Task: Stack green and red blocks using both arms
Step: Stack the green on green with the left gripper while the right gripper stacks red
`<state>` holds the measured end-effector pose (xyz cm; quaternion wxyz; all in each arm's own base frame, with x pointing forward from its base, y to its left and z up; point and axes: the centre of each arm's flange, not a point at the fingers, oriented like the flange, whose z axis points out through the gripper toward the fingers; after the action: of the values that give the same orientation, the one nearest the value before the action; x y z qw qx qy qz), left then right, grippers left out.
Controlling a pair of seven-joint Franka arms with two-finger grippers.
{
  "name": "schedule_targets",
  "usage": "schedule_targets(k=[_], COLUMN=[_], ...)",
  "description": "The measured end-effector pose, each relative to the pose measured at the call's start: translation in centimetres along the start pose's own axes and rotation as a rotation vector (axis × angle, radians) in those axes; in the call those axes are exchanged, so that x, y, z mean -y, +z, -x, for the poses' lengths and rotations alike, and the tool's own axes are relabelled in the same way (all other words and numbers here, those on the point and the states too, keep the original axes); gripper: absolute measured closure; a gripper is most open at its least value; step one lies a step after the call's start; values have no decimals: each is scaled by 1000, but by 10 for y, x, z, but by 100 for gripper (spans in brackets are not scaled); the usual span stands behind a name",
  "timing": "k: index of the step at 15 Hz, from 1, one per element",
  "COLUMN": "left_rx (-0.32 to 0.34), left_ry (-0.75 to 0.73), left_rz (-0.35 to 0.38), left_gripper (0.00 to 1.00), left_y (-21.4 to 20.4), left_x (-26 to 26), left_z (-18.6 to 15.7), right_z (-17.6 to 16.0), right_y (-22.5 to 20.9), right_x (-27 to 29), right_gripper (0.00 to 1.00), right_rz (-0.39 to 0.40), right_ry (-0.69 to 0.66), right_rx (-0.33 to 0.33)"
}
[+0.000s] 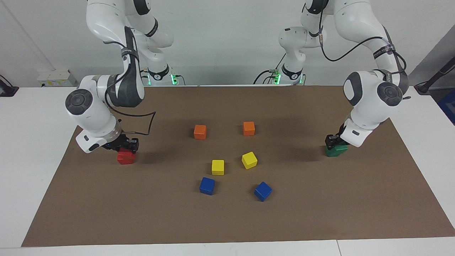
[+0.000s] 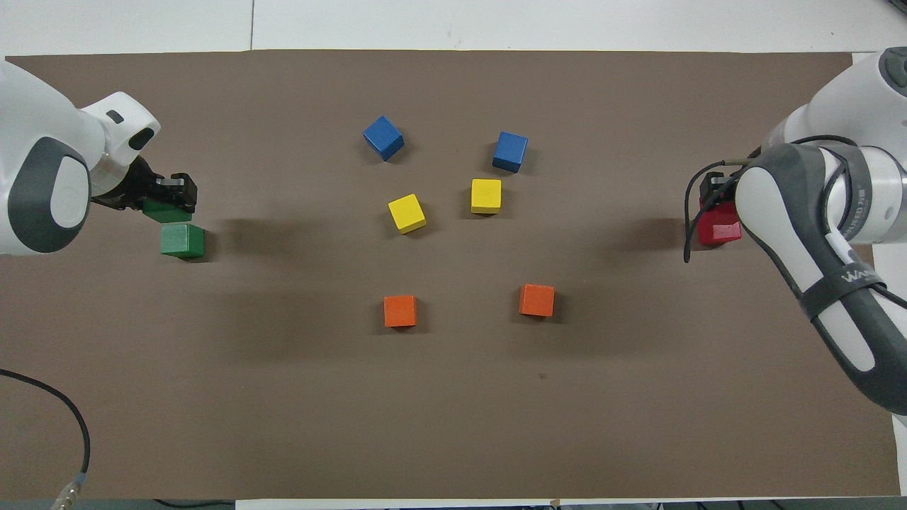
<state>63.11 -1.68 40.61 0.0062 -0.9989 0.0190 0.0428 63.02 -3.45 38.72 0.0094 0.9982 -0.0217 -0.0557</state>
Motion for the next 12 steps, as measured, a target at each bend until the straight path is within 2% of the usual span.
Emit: schedule_targets(k=[3,8,12], left_rx=[17,34,33], left_ry=[58,103,137], left_rz=[5,7,10], left_gripper=[45,45,45], left_y=[17,33,40], left_x=[22,23,35], left_z=[5,13,19], right_z=[7,13,19], right_y=[12,19,27], right_x=[-25,-25,-24], right_gripper=[45,45,45], right_rz=[-4,-4,-4], right_ry=[-14,-17,-18], right_rx=[-8,-43,-40])
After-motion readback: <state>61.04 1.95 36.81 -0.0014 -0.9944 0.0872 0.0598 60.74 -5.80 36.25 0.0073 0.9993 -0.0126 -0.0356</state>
